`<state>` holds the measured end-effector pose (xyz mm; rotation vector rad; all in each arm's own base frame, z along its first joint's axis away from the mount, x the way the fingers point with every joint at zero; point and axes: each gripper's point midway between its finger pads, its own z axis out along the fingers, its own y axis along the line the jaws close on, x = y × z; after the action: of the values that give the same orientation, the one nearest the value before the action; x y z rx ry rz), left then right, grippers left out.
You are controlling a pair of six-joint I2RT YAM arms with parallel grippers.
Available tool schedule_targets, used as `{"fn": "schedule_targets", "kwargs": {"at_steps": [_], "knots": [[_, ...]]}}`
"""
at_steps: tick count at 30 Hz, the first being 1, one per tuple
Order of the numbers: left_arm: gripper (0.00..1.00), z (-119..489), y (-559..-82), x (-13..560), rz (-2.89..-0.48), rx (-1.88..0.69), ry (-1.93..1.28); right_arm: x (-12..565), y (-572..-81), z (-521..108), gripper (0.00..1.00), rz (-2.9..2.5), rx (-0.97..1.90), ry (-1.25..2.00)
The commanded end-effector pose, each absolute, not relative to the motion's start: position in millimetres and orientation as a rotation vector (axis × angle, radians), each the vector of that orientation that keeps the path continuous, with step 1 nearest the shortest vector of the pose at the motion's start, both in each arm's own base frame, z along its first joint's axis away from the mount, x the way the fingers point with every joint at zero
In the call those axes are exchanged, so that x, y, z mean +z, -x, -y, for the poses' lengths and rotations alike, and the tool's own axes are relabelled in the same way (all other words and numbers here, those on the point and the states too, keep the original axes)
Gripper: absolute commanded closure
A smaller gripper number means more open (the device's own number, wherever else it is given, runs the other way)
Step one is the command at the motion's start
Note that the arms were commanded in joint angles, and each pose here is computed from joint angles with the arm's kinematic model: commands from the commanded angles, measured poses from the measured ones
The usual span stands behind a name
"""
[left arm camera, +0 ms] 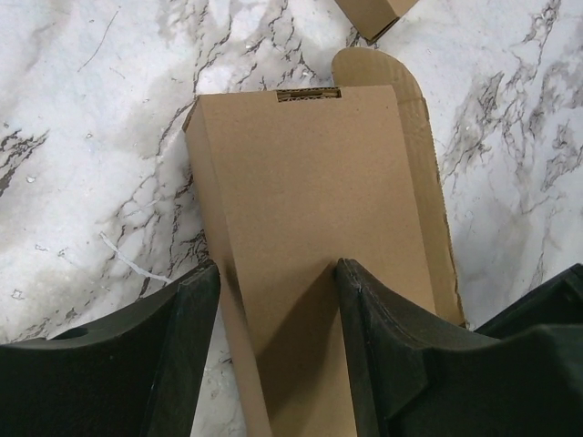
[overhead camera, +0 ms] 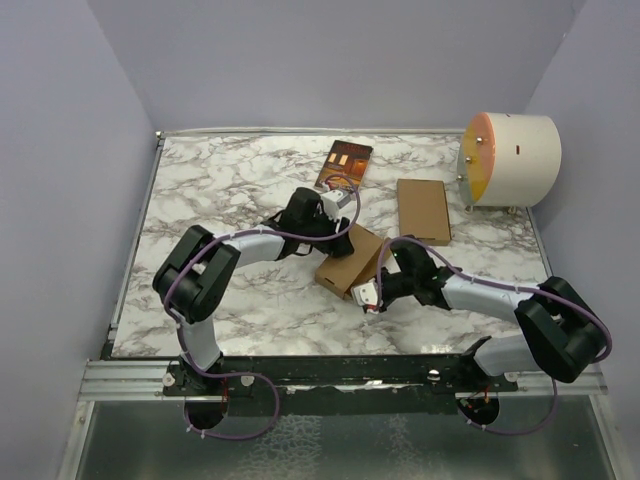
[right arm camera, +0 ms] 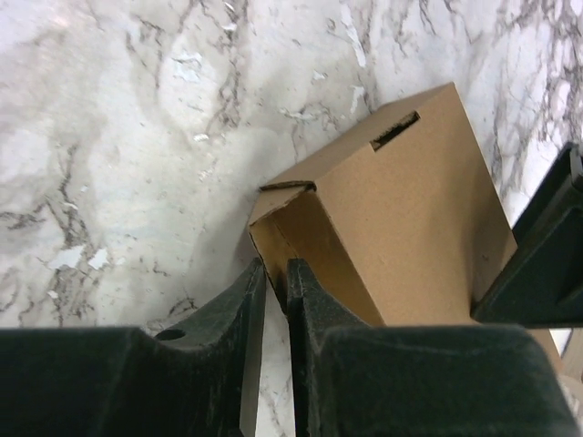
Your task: Fold the paper box
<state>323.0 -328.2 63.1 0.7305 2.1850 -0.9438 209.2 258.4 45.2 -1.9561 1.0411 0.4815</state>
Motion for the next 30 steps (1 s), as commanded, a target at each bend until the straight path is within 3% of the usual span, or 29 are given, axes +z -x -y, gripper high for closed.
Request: {"fn": "schedule_targets", "kwargs": {"at_steps": [1, 4, 10, 14, 16, 18, 23, 30], "knots": [[0.42, 320, -309, 59, -2.237, -0.914, -0.772, 55, -191, -273, 0.86, -0.961, 0.594, 1.971], [0.39, 317, -314, 68, -2.218, -0.875, -0.761, 55, -185, -276, 0.85, -0.955, 0.622, 1.981], [0.31, 298, -330, 119, -2.069, -0.732, -0.687, 74, -179, -270, 0.66, -0.938, 0.645, 2.005], [0.27, 281, -333, 163, -1.92, -0.644, -0.66, 98, -180, -254, 0.62, -0.933, 0.712, 1.951], [0.19, 275, -330, 175, -1.856, -0.634, -0.656, 109, -185, -246, 0.62, -0.957, 0.746, 1.906], [0.02, 269, -322, 193, -1.771, -0.664, -0.596, 121, -197, -239, 0.62, -1.033, 0.782, 1.819], [0.01, 269, -296, 185, -1.778, -0.736, -0.578, 158, -251, -214, 0.55, -1.399, 0.89, 1.433], [0.02, 297, -243, 149, -1.818, -0.427, -0.871, 153, -300, -160, 0.45, -1.856, 1.111, 0.855]]}}
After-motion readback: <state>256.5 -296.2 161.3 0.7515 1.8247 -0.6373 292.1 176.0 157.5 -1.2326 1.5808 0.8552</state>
